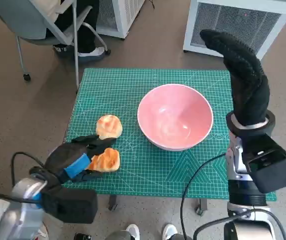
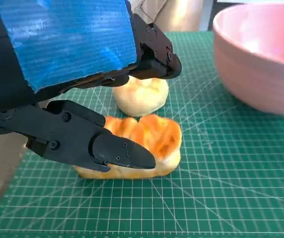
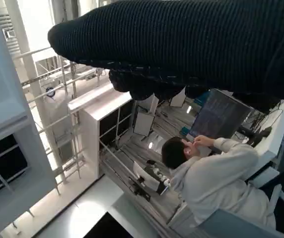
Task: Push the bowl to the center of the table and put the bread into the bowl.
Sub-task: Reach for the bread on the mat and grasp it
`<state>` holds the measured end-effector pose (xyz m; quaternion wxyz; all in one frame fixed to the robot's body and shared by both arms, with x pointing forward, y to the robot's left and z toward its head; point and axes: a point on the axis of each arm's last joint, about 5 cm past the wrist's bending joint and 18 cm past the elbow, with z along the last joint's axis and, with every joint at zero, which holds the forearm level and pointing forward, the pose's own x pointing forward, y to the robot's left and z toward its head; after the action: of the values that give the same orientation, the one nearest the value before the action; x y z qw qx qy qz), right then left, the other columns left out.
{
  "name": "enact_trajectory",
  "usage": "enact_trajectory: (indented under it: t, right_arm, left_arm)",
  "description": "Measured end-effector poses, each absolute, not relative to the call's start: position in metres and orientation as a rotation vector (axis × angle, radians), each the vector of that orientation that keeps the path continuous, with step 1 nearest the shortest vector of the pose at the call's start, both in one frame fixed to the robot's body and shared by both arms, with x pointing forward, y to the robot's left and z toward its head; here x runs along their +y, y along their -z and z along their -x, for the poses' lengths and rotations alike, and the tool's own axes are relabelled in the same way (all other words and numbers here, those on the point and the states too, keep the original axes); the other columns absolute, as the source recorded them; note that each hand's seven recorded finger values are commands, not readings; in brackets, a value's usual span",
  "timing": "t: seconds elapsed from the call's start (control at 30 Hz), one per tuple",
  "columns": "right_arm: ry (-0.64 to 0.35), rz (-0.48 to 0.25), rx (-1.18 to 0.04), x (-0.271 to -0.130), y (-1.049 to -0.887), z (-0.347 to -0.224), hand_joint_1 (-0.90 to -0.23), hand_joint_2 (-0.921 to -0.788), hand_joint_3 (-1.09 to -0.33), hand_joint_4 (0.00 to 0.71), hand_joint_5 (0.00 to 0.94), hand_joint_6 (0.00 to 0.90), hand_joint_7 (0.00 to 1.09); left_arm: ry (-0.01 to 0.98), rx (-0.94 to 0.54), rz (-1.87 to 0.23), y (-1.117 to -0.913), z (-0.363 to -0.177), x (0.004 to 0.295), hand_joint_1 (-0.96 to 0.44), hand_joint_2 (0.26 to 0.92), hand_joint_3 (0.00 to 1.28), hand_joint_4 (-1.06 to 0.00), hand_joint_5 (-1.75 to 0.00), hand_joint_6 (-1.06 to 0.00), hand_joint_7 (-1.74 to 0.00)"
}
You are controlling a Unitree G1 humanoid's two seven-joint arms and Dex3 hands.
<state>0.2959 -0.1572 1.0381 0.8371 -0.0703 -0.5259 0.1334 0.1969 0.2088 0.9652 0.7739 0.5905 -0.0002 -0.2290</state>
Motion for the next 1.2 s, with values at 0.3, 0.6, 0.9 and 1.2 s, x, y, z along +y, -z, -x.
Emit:
enact_trajectory:
  t: [0.3, 0.6, 0.9, 1.2]
  right_arm:
    - [-0.288, 0.147, -1.111, -0.156, -1.038, -0.296, -0.562, -0.921, -0.748, 0.278, 0.005, 0.006, 0.69]
    - [-0.289, 0.146, -1.108, -0.156, -1.037, -0.296, -0.561, -0.921, -0.748, 0.279, 0.005, 0.007, 0.69]
    - [-0.292, 0.138, -1.107, -0.154, -1.036, -0.296, -0.562, -0.921, -0.749, 0.282, 0.006, 0.009, 0.69]
    - [-0.293, 0.125, -1.102, -0.151, -1.034, -0.297, -0.562, -0.921, -0.749, 0.29, 0.009, 0.018, 0.7]
  left_arm:
    - [0.503, 0.059, -1.278, -0.949, -0.201, 0.208, -0.16, 0.921, 0.02, -0.54, -0.03, -0.53, -0.05]
    - [0.556, 0.097, -1.224, -0.955, -0.2, 0.21, 0.0, 0.921, 0.14, -0.65, -1.12, -0.54, -0.94]
    - [0.617, 0.089, -1.156, -0.967, -0.2, 0.216, 0.0, 0.92, 0.15, -0.62, -1.33, -0.53, -1.16]
    - [0.596, 0.069, -1.154, -0.977, -0.202, 0.222, 0.0, 0.921, 0.14, -0.64, -1.28, -0.52, -1.21]
